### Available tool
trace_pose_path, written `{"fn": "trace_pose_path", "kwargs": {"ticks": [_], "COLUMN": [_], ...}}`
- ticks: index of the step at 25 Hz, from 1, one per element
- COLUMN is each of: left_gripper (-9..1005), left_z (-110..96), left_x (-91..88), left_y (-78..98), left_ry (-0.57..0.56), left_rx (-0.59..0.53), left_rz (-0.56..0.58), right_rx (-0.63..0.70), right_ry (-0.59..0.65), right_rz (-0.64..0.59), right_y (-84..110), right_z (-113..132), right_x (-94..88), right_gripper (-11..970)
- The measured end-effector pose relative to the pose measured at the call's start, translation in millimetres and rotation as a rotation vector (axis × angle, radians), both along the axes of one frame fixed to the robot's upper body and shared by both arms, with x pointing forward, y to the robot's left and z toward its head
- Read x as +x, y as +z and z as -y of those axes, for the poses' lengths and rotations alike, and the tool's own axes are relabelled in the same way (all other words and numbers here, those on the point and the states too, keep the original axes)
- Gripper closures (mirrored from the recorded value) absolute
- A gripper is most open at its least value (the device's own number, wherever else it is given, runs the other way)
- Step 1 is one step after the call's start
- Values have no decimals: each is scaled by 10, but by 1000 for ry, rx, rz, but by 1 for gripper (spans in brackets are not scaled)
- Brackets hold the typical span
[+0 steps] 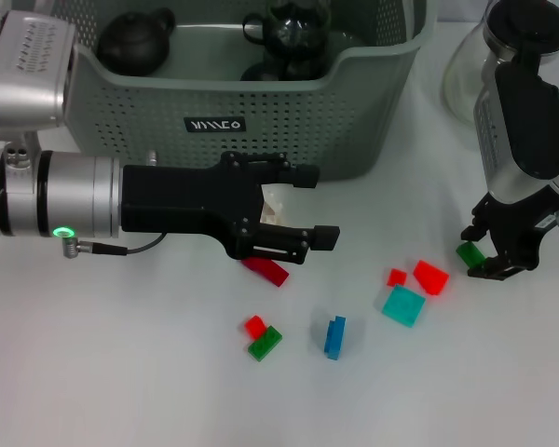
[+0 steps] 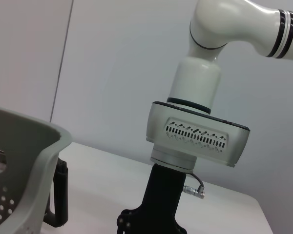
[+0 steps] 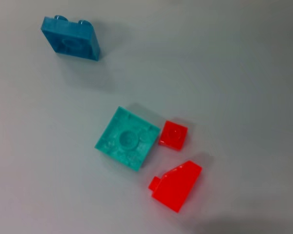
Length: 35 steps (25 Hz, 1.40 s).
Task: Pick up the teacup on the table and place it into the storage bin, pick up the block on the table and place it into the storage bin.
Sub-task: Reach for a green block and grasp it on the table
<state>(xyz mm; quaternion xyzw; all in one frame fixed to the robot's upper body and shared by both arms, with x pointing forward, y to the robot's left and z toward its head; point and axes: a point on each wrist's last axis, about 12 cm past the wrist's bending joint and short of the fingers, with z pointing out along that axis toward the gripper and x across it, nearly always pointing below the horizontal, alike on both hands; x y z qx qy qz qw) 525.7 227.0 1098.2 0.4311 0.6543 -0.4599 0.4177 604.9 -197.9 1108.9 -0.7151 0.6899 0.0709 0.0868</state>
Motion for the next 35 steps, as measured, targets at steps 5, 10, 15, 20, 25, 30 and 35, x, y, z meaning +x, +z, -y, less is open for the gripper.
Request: {"fn": "trace_pose_path", "kwargs": {"ticks": [5, 10, 15, 20, 25, 30, 35], "left_gripper": [146, 146, 146, 145, 146, 146, 147], "left_z": [-3, -10, -28, -29, -33, -35, -35], "left_x": [-3, 2, 13, 15, 14, 14, 15], "left_y": [-3, -4, 4, 5, 3, 1, 0], "left_ry": [2, 5, 16, 17, 20, 22, 22], "left_rx": [0, 3, 2, 2, 2, 1, 2], "left_rz": [-3, -3, 0, 0, 0, -1, -1], "right_rx": [1, 3, 3, 0, 1, 3, 4], "right_ry": [-13, -27, -35, -30, -28, -27, -25], "right_rz": [-2, -2, -1, 0, 0, 4, 3], "right_y": [1, 20, 34, 29, 20, -1, -20], "right_z": [1, 1, -1, -13, -34, -43, -47], "right_x": [1, 7, 15, 16, 14, 15, 11], "right_gripper": [460, 454, 427, 383, 346, 348, 350]}}
